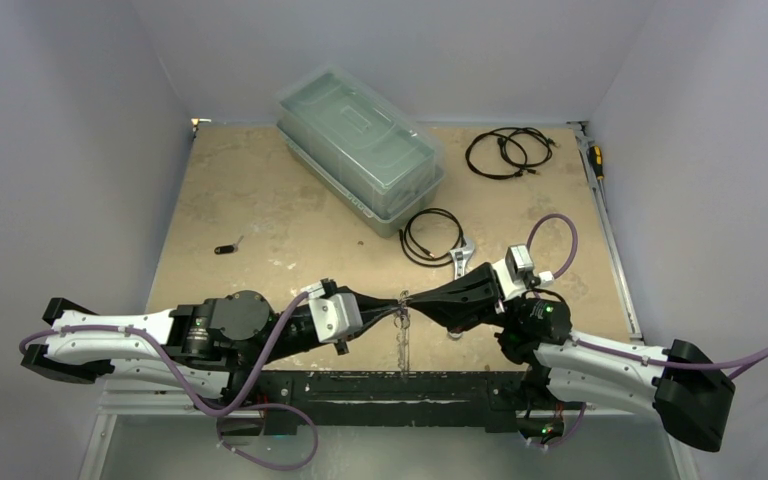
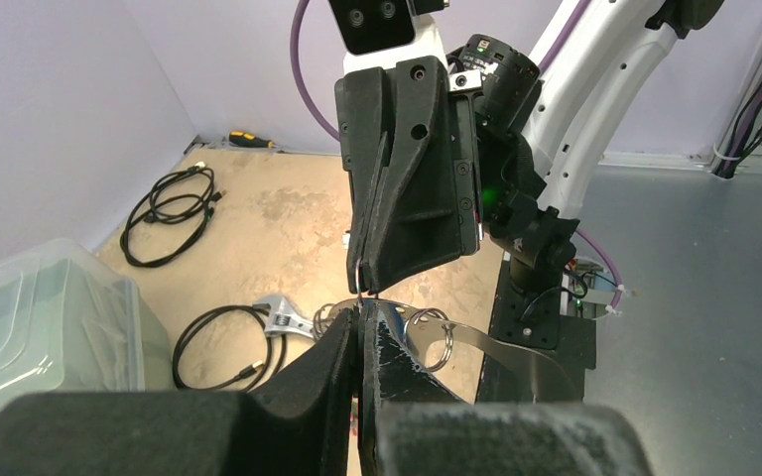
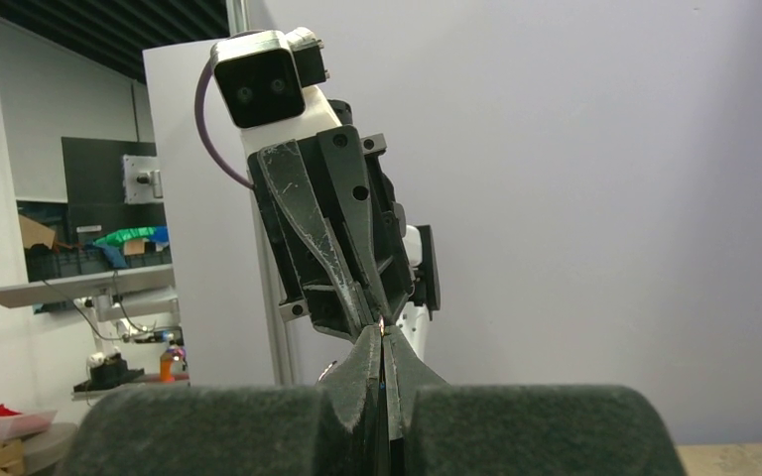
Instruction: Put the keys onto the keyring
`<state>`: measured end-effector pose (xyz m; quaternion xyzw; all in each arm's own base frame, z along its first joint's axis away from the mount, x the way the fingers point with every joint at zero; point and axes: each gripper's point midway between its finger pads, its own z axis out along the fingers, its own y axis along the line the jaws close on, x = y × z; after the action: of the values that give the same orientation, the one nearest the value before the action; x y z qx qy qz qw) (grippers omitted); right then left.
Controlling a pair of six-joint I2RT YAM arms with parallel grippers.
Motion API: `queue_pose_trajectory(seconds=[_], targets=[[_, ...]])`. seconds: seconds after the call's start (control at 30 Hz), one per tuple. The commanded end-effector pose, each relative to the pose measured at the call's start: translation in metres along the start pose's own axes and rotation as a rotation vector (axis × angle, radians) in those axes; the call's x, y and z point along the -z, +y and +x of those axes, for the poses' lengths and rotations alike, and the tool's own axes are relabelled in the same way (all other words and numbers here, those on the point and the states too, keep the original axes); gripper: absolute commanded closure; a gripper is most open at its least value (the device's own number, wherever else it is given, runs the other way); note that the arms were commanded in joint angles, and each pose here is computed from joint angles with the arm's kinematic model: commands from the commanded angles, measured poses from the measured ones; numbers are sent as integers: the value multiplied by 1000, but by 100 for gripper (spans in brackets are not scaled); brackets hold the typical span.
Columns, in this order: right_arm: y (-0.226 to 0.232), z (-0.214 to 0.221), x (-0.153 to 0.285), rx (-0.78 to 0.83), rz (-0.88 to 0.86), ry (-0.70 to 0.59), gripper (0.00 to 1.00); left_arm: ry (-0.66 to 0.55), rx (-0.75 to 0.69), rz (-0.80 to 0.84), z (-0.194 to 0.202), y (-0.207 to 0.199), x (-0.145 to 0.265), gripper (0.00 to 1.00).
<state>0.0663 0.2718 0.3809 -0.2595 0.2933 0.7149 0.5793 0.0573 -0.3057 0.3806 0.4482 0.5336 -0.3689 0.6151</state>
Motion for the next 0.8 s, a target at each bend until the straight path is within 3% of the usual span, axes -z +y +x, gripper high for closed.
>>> queue_pose_trajectory(seconds=[0.0,0.77], targets=[[2,-17,-1,36,-3,-62,100,-91,30,24,-32,0,5,100],[5,-28,-7,37,-41,-110,100,-76,27,51,-27,-6,3,100]])
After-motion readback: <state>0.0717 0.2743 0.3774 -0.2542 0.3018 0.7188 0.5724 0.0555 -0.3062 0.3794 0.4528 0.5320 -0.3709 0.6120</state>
